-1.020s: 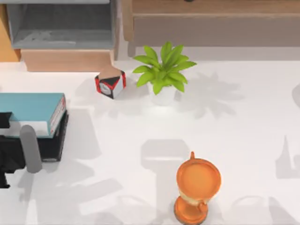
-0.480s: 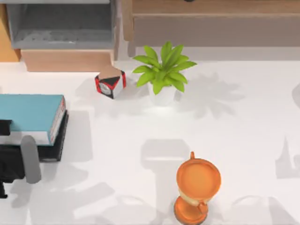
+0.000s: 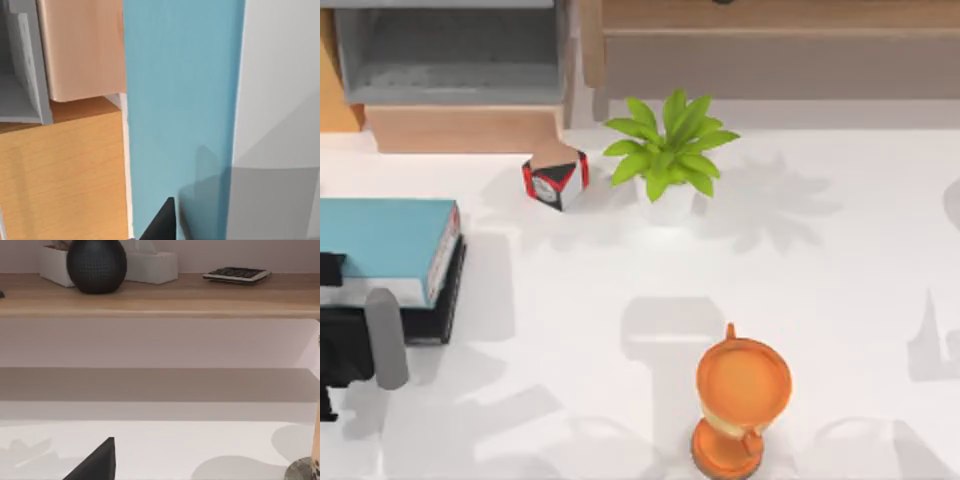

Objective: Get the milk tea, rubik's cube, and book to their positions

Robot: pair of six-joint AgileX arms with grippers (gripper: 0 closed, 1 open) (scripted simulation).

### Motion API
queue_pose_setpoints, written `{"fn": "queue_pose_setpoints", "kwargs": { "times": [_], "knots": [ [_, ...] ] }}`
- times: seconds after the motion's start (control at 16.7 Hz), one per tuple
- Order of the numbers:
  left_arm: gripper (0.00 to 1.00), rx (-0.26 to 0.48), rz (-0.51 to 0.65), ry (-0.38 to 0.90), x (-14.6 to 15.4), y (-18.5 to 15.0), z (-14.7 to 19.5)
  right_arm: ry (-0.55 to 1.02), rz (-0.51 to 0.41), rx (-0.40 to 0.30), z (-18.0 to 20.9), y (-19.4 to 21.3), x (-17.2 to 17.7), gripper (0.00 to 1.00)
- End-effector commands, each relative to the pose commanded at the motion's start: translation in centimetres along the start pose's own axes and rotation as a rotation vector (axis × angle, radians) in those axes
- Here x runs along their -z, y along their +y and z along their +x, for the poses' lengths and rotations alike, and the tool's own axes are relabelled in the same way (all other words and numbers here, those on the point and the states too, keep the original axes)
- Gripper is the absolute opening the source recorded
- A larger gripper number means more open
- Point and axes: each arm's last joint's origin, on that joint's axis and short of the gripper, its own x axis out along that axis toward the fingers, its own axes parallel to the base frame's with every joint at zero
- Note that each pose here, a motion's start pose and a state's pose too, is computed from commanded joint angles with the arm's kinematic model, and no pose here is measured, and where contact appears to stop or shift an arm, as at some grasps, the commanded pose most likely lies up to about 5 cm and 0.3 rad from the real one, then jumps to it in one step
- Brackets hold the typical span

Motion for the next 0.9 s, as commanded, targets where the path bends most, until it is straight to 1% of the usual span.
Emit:
{"fn": "queue_pose_setpoints", "kwargs": {
  "times": [0.72,0.78,0.9],
  "knots": [
    [0.98,0.000,0.000,0.000,0.00,0.00,0.00,0.000,0.000,0.000,0.00,0.00,0.00,1.00],
    [1.00,0.000,0.000,0.000,0.00,0.00,0.00,0.000,0.000,0.000,0.00,0.00,0.00,1.00],
    [1.00,0.000,0.000,0.000,0.00,0.00,0.00,0.000,0.000,0.000,0.00,0.00,0.00,1.00]
  ]
}}
